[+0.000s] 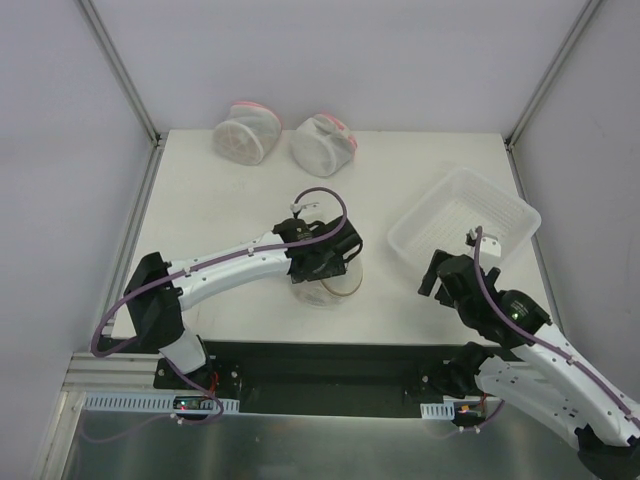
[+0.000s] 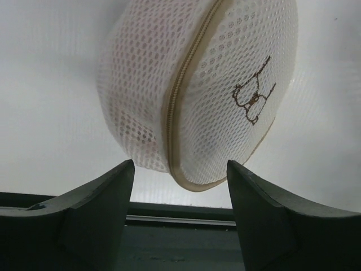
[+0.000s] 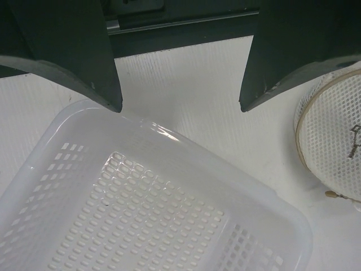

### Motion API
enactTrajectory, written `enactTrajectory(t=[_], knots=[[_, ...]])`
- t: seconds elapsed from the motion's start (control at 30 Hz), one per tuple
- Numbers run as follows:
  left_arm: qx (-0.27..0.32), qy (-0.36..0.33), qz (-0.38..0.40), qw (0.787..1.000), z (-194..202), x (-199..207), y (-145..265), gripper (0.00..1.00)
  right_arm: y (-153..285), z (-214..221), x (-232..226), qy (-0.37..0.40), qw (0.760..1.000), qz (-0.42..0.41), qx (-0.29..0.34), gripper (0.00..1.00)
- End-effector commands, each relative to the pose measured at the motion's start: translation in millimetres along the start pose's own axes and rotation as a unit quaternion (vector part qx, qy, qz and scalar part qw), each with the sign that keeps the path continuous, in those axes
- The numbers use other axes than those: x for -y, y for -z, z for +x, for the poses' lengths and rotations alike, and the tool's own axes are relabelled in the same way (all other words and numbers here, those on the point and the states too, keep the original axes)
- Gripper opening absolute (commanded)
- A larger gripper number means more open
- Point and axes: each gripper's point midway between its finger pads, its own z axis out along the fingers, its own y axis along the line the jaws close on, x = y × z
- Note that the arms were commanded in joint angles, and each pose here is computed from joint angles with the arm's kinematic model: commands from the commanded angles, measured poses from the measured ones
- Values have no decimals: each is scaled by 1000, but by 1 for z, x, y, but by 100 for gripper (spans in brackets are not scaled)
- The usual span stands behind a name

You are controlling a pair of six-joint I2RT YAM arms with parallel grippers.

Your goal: Unzip the laundry bag and remove the bra

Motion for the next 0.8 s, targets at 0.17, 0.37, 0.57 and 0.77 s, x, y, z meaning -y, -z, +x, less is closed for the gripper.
enactTrajectory(t=[0.17, 0.37, 0.57, 0.77], knots=[[-37, 32, 74, 996, 3, 20, -15, 0, 0, -3, -11, 4, 1000, -19, 0, 89], [15, -99, 166, 981, -46, 4, 14, 0, 8, -2, -59, 67, 987, -142, -27, 91], [-77, -115, 365, 921, -47, -4, 37, 0, 18, -26, -112, 73, 964, -252, -40, 96], [-94, -103, 503, 853, -55, 11, 72, 0, 21, -42, -164, 17, 922, -377, -83, 96]])
